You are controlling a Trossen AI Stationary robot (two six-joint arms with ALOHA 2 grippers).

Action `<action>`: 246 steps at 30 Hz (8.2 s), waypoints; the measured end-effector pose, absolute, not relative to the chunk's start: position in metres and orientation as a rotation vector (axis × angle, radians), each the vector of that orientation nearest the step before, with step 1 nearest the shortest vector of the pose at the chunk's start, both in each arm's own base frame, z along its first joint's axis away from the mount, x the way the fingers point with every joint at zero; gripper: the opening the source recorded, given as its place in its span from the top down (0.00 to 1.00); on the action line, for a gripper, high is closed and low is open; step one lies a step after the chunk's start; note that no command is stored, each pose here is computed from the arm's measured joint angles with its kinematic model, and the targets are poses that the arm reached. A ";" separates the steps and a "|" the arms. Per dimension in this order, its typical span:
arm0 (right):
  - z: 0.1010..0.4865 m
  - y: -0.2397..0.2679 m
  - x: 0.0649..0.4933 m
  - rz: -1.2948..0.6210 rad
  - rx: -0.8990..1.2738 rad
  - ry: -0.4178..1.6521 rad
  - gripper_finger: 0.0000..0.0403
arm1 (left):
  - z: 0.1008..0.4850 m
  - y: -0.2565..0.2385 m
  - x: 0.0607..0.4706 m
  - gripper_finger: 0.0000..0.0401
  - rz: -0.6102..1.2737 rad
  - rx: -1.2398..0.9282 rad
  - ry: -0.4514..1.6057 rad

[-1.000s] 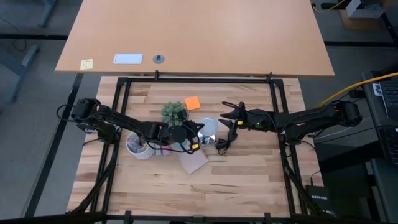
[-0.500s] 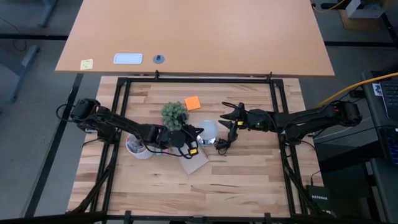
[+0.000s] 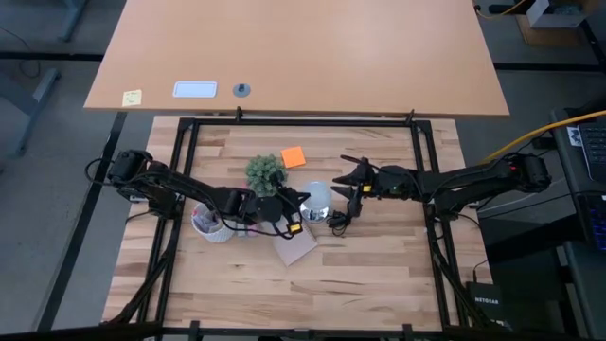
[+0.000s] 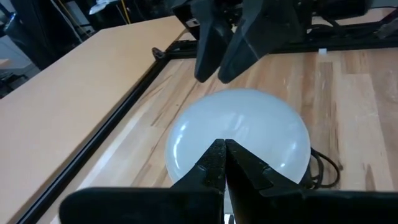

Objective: Screw lightbulb
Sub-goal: Insert the lightbulb into the silver lamp socket

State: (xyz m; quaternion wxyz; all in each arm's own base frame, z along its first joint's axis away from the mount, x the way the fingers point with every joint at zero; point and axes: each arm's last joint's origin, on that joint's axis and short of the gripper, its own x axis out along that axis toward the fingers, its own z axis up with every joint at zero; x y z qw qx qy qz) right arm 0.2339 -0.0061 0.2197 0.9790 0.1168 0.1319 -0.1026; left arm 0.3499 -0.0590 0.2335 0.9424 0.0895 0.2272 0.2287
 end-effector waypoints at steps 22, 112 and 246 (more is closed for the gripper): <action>0.213 -0.005 0.242 -0.169 0.270 0.279 0.69 | 0.233 -0.053 0.351 1.00 0.488 0.176 0.469; 0.210 -0.001 0.247 -0.213 0.103 0.254 0.97 | 0.240 -0.045 0.356 1.00 0.463 0.150 0.402; 0.207 0.013 0.258 -0.182 0.015 0.187 0.97 | 0.235 -0.080 0.317 1.00 0.353 0.030 0.436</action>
